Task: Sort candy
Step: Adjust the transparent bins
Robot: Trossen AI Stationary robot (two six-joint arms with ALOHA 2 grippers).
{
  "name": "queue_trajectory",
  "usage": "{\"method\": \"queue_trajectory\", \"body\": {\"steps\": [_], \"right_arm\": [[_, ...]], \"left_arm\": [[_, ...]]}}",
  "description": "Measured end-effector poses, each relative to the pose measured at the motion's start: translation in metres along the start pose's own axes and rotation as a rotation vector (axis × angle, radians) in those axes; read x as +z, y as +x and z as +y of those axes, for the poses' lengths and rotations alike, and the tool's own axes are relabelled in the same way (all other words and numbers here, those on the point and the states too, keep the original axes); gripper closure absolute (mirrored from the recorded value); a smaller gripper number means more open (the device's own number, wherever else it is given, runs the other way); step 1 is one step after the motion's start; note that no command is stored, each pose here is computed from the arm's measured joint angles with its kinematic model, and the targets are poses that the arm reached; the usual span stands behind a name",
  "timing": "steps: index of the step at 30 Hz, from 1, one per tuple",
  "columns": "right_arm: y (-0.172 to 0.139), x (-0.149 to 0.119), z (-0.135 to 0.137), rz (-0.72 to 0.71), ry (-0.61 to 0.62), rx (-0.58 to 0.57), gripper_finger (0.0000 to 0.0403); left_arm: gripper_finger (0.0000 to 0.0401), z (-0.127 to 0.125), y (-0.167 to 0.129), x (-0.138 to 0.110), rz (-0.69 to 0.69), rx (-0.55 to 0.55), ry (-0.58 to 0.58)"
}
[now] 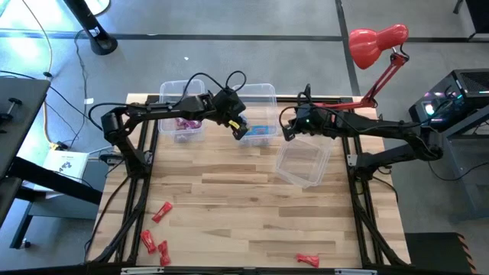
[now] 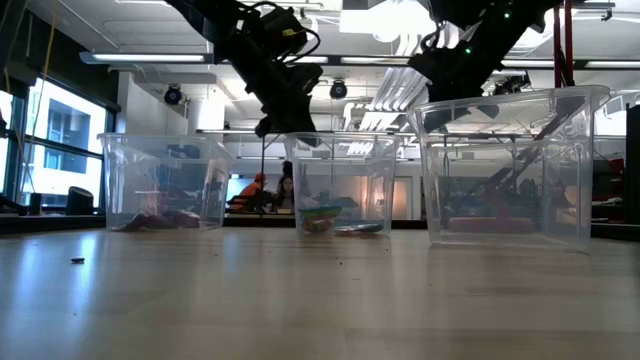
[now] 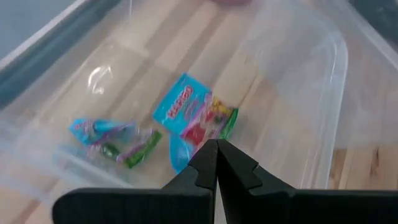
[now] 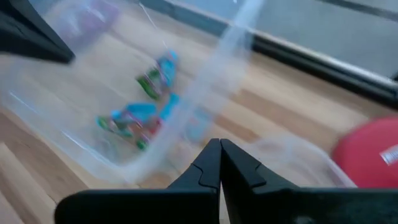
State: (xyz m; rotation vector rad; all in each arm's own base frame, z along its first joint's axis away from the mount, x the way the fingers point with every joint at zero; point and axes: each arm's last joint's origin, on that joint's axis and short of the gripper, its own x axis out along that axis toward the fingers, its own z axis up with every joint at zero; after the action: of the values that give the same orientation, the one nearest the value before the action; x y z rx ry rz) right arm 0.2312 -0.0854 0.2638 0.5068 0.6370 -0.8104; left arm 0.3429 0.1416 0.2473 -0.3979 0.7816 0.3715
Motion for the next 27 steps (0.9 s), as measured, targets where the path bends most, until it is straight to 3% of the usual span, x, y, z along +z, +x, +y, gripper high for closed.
{"method": "queue_trajectory", "body": {"steps": [13, 21, 27], "right_arm": [[0.012, 0.005, 0.010, -0.021, -0.017, 0.107, 0.0403], [-0.004, 0.023, 0.015, -0.071, -0.050, 0.154, 0.0403], [-0.018, 0.026, 0.012, 0.062, -0.078, 0.097, 0.0403]], "left_arm": [[0.0401, 0.002, -0.025, -0.022, 0.235, 0.048, 0.057], [0.0401, 0.000, -0.054, -0.017, 0.181, 0.047, 0.061], [0.0401, 0.004, -0.086, -0.015, 0.119, 0.101, 0.050]]}}
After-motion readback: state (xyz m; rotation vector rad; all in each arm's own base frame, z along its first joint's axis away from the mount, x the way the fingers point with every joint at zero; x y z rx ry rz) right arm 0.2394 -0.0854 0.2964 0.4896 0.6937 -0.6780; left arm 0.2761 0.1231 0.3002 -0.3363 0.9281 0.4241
